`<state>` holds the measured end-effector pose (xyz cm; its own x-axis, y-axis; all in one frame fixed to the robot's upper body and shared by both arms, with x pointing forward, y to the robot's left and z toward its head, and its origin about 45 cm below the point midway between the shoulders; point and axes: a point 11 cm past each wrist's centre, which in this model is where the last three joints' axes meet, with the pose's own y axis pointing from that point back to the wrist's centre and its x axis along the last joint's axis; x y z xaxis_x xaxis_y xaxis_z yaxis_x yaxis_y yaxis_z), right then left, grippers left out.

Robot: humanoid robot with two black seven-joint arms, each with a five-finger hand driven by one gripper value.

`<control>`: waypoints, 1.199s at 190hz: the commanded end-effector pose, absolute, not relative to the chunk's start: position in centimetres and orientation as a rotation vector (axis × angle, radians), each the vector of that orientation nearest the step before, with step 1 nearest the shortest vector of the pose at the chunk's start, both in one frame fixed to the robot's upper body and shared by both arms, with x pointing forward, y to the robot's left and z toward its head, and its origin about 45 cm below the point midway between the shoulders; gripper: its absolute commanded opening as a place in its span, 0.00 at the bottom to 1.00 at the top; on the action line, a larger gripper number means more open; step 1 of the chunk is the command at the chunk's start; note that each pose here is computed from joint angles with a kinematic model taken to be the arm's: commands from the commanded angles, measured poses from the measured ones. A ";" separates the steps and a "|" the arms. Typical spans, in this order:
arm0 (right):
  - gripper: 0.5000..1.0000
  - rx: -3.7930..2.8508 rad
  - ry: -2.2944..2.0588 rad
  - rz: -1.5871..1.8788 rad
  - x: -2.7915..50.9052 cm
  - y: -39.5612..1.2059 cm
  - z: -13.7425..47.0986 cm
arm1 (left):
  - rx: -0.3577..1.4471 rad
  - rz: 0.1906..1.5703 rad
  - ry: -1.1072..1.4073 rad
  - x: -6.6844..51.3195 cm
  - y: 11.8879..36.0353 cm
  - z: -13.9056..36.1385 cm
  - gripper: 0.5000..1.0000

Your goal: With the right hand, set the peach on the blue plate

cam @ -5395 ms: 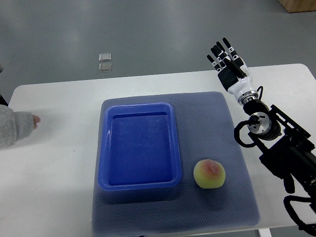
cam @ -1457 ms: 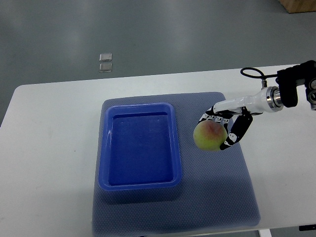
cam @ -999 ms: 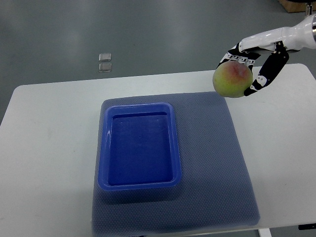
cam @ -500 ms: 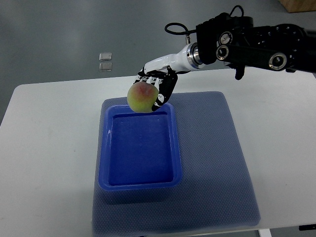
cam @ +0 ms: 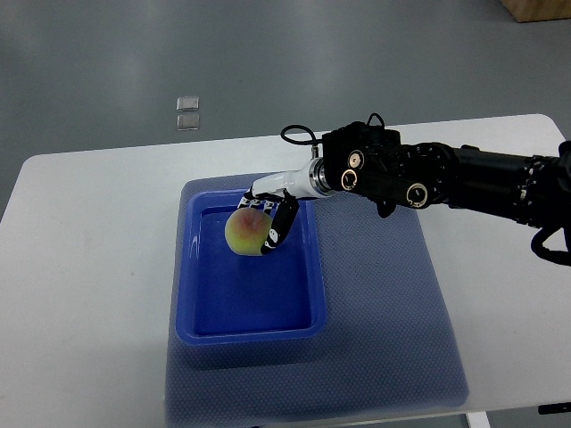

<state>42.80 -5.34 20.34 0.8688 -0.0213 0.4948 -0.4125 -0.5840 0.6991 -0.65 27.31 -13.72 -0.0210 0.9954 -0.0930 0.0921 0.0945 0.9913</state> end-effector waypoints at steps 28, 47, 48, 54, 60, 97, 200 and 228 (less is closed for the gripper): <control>0.62 2.135 -0.310 0.528 42.4 -6.1 18.8 | 1.201 1.108 1.331 -0.7 27.4 -13.7 1.00; 0.83 2.138 -0.316 0.532 42.5 -6.0 18.9 | 1.200 1.107 1.332 -0.7 27.4 -13.7 1.00; 0.83 2.138 -0.316 0.532 42.5 -6.0 18.9 | 1.200 1.107 1.332 -0.7 27.4 -13.7 1.00; 0.88 2.137 -0.316 0.534 42.5 -6.0 19.0 | 1.201 1.110 1.332 -0.7 27.4 -13.7 1.00; 0.88 2.137 -0.318 0.536 42.5 -6.0 19.0 | 1.200 1.109 1.333 -0.7 27.4 -13.7 1.00; 0.88 2.205 -0.356 0.547 43.1 -4.5 21.5 | 1.203 1.108 1.330 -0.7 27.4 -13.7 1.00; 0.88 2.630 -1.501 0.188 50.8 -16.5 31.7 | 1.202 1.110 1.334 -0.7 27.4 -13.7 1.00; 0.88 2.674 -1.896 -0.232 50.2 -21.7 28.4 | 1.205 1.111 1.332 -0.8 27.5 -13.7 1.00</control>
